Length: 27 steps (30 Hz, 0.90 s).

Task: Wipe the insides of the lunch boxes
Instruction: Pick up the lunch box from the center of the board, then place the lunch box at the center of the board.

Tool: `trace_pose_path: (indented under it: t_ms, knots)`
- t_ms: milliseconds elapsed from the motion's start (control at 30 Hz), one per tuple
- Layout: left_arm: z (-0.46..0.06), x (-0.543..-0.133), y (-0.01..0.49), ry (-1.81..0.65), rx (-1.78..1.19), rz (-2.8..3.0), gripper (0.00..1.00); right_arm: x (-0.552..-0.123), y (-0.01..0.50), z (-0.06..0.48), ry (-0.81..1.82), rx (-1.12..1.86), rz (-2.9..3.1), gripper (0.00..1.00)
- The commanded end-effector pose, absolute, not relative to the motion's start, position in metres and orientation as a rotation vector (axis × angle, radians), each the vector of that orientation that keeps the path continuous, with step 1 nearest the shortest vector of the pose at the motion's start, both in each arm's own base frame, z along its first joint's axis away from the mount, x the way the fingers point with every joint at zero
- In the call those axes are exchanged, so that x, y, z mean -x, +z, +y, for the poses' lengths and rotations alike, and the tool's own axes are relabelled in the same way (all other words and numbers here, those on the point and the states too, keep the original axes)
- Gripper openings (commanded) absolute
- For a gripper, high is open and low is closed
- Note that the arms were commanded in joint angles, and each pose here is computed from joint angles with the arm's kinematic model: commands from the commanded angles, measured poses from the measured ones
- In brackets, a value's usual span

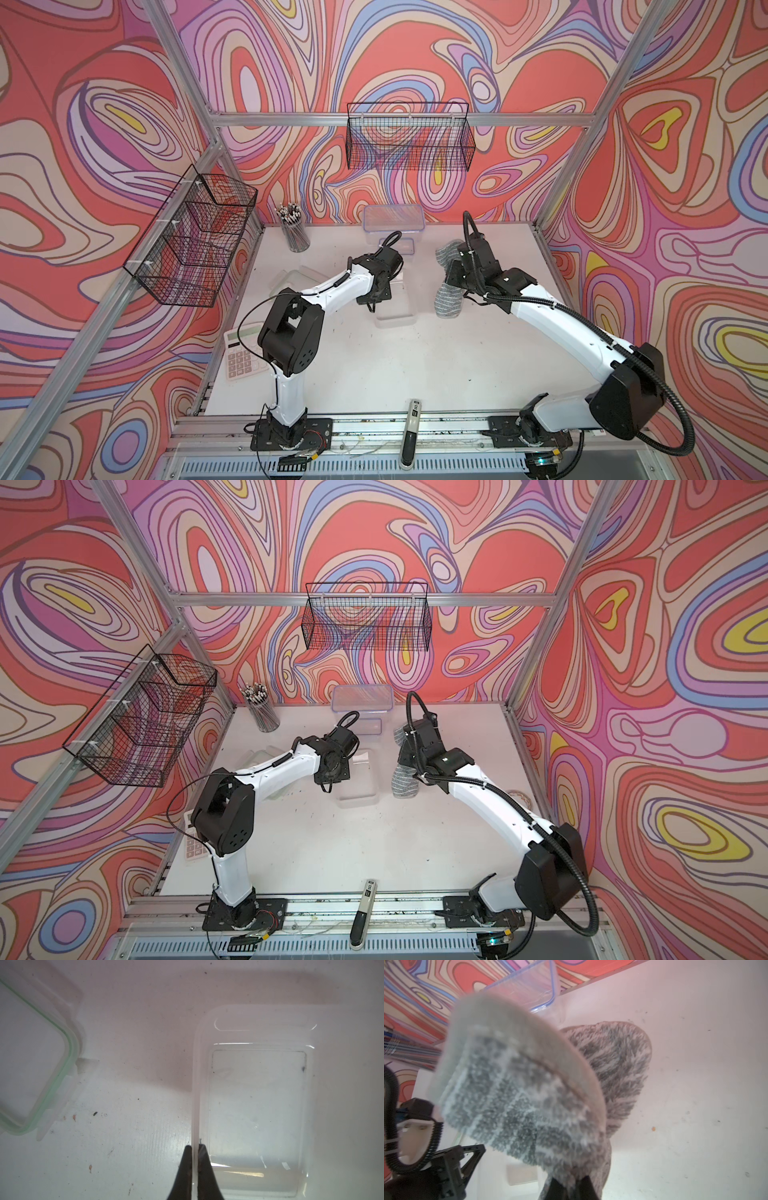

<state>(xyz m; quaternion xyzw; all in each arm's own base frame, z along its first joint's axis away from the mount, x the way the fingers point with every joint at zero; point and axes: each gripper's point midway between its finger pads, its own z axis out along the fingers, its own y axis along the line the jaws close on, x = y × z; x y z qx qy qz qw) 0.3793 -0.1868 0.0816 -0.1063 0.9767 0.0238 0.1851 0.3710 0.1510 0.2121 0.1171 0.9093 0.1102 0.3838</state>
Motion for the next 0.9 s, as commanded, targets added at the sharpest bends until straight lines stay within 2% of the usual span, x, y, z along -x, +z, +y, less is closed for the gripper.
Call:
trace_pose_path:
  t_ms: [0,433,600,867]
  knots:
    - [-0.155,-0.388,0.084,0.140,0.439,2.762,0.00,-0.359,0.184,0.117,0.165,-0.390,2.385,0.00]
    - [-0.065,-0.472,0.092,0.038,1.072,2.532,0.00,-0.364,0.115,0.073,0.101,-0.578,2.502,0.00]
    - [-0.046,-0.503,0.095,0.058,1.158,2.438,0.00,-0.369,0.107,0.071,0.095,-0.586,2.529,0.00]
    - [-0.017,-0.509,0.092,0.188,1.284,2.367,0.00,-0.372,0.111,0.067,0.082,-0.583,2.530,0.00]
